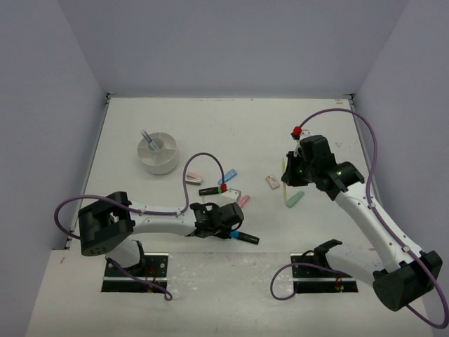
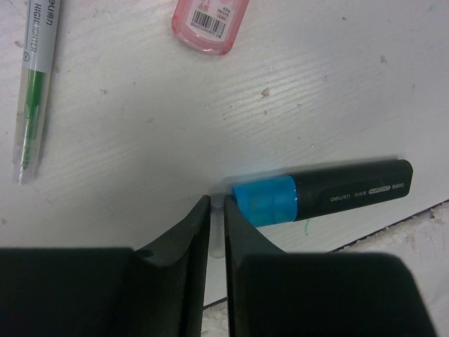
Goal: Sort the stationery into containers
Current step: Close the pen cap on the pen.
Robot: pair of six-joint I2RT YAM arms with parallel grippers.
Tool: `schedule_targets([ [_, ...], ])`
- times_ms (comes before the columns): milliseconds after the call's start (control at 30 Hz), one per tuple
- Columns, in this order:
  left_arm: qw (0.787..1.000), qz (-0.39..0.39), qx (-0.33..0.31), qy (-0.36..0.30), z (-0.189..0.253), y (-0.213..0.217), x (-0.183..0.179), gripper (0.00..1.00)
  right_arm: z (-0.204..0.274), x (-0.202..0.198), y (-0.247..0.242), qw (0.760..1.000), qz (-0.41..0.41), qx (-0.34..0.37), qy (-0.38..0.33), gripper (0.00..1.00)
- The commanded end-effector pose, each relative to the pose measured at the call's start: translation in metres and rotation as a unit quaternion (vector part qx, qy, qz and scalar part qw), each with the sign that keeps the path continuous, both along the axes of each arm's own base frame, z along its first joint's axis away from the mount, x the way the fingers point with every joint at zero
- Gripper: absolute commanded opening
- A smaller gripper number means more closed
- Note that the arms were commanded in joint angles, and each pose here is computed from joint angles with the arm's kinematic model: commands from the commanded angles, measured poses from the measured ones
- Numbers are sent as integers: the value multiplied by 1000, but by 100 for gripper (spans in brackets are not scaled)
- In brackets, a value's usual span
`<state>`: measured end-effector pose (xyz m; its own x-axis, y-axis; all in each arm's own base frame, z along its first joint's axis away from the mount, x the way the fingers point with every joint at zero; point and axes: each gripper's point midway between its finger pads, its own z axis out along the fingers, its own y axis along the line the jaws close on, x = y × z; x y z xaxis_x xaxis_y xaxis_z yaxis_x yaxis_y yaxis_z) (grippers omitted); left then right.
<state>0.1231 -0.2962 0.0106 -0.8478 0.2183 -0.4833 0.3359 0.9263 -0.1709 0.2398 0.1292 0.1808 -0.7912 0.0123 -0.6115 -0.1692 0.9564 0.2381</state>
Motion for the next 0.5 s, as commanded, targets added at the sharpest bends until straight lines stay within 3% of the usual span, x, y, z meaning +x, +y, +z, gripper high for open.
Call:
schedule_targets([
  [0,995,-8,96,13,-23,43,-10,11,6,-1,3,1000,13,5,-9,0],
  [133,992,-4,125,4,-22,53,-6,0,6,-1,4,1000,14,4,-9,0],
  [300,992,21,122,-34,-2,55,8,0,10,-2,14,999,35,26,-16,0],
  [400,992,52,74,-86,35,41,38,0,22,-7,39,992,88,86,-37,0],
  [467,991,74,19,-111,63,32,69,0,35,-16,66,974,153,157,-65,0],
])
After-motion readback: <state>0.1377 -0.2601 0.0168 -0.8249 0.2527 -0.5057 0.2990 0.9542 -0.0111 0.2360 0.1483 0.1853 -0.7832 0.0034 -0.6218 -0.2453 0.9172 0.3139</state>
